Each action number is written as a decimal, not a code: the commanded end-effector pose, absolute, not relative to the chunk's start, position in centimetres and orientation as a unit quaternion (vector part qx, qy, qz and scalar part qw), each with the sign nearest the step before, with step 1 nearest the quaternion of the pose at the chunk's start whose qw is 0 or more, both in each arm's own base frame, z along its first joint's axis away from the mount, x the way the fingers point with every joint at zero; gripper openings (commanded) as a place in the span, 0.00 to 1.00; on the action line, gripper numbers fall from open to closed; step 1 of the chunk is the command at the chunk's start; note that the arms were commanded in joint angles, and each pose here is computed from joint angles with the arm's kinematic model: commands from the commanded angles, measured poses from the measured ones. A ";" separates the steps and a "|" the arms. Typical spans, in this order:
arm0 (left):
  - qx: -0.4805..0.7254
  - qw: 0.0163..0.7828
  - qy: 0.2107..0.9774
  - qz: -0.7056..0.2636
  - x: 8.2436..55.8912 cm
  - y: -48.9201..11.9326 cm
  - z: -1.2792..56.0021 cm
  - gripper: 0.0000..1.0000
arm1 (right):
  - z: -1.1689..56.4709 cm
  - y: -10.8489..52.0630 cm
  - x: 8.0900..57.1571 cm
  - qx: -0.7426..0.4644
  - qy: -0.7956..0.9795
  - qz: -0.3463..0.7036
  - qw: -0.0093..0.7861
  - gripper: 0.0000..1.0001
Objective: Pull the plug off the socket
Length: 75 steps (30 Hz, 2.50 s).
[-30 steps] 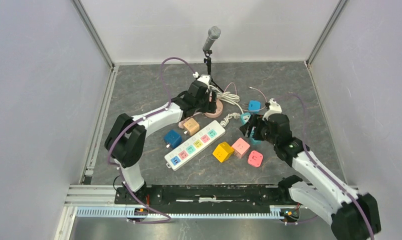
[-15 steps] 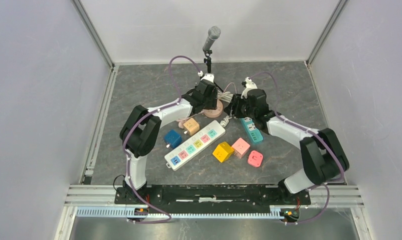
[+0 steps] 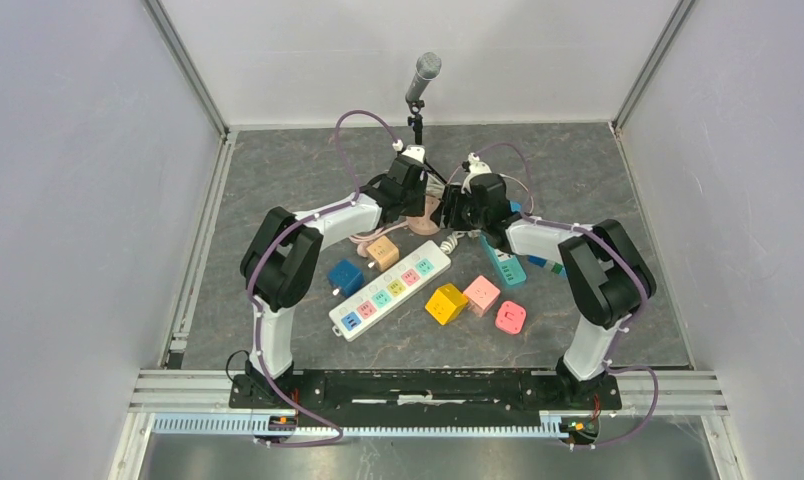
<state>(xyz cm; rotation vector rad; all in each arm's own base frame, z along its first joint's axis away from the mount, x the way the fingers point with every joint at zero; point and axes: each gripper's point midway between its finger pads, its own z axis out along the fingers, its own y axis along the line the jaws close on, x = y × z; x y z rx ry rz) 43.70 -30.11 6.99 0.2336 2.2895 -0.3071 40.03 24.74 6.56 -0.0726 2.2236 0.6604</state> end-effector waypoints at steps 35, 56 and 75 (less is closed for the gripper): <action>0.191 0.384 0.896 -0.116 39.7 -34.5 8.1 0.15 | -2.2 25.1 38.7 -0.031 0.957 0.159 0.240 0.34; 0.113 0.352 0.923 -0.103 40.5 -31.5 8.1 0.13 | -3.5 24.9 38.6 -0.025 0.965 0.147 0.215 0.30; 0.121 0.274 0.926 -0.229 39.3 -32.1 8.3 0.11 | -3.9 24.8 38.4 -0.022 0.968 0.141 0.206 0.28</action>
